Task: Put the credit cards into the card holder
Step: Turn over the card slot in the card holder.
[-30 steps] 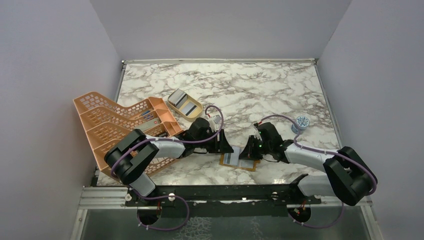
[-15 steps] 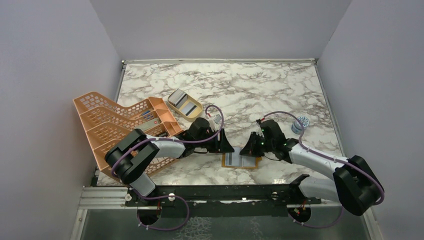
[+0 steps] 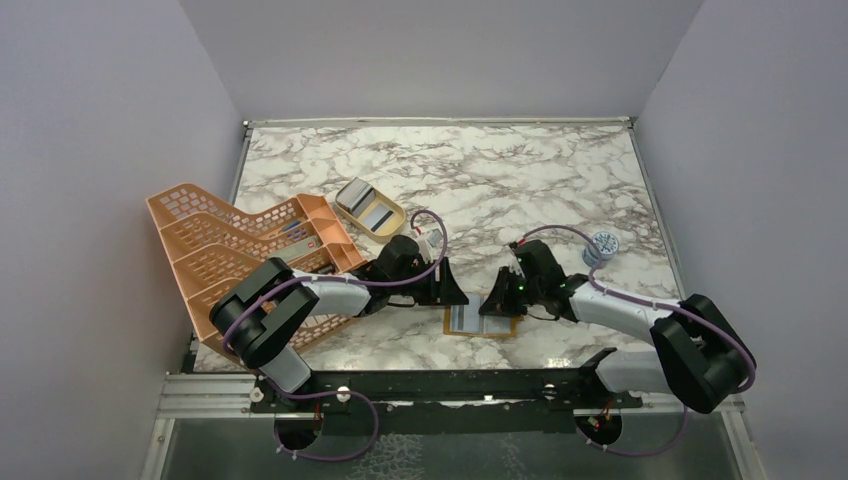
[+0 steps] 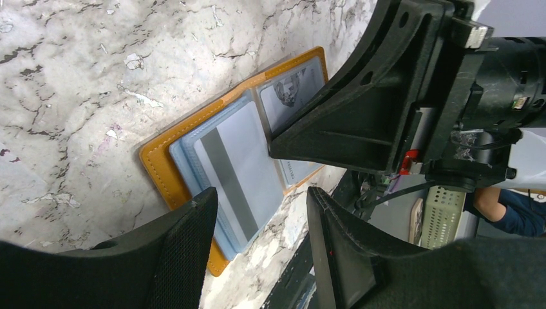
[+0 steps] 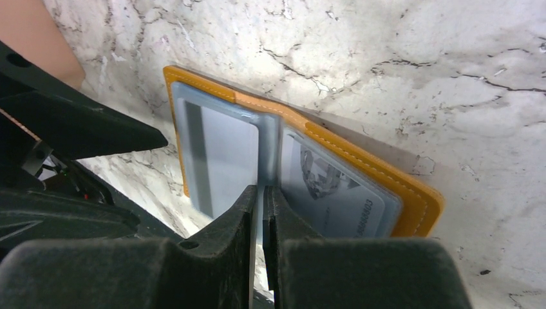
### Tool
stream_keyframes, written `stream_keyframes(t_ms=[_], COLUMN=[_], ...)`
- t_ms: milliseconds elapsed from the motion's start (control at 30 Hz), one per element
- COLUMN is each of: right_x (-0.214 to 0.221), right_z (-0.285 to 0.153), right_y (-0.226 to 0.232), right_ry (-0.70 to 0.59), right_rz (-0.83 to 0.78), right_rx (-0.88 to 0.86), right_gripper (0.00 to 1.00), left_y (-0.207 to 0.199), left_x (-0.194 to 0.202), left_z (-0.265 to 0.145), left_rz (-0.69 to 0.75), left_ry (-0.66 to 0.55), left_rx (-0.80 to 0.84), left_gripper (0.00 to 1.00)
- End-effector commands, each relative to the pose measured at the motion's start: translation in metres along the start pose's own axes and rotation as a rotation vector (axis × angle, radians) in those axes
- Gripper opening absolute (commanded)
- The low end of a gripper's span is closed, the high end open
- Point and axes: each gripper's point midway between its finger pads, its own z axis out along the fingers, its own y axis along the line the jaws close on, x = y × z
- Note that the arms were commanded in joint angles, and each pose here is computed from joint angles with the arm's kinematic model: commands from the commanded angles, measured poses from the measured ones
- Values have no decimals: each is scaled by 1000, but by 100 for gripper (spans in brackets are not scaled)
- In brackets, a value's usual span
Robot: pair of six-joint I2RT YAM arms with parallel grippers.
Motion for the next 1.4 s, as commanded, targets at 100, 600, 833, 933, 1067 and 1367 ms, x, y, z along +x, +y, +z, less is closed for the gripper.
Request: stream_keyframes(t_ms=[100, 600, 833, 933, 1067, 1367], right_x=[5, 9, 8, 7, 1, -25], right_z=[7, 9, 8, 7, 0, -35], right_y=[-12, -12, -12, -9, -3, 10], right_ry=[1, 7, 2, -3, -28, -177], right_rz=[-9, -5, -6, -13, -25, -42], right_rx=[33, 22, 18, 7, 2, 21], right_gripper=[9, 8, 8, 8, 10, 33], left_y=[-1, -4, -10, -15, -18, -38], left_x=[-2, 3, 2, 2, 1, 0], left_z=[-1, 7, 9, 8, 8, 11], left_rz=[4, -25, -29, -27, -32, -4], left_ry=[-19, 6, 9, 9, 9, 17], left_rx=[15, 53, 74, 88, 94, 138], left_gripper=[56, 55, 50, 44, 38, 39])
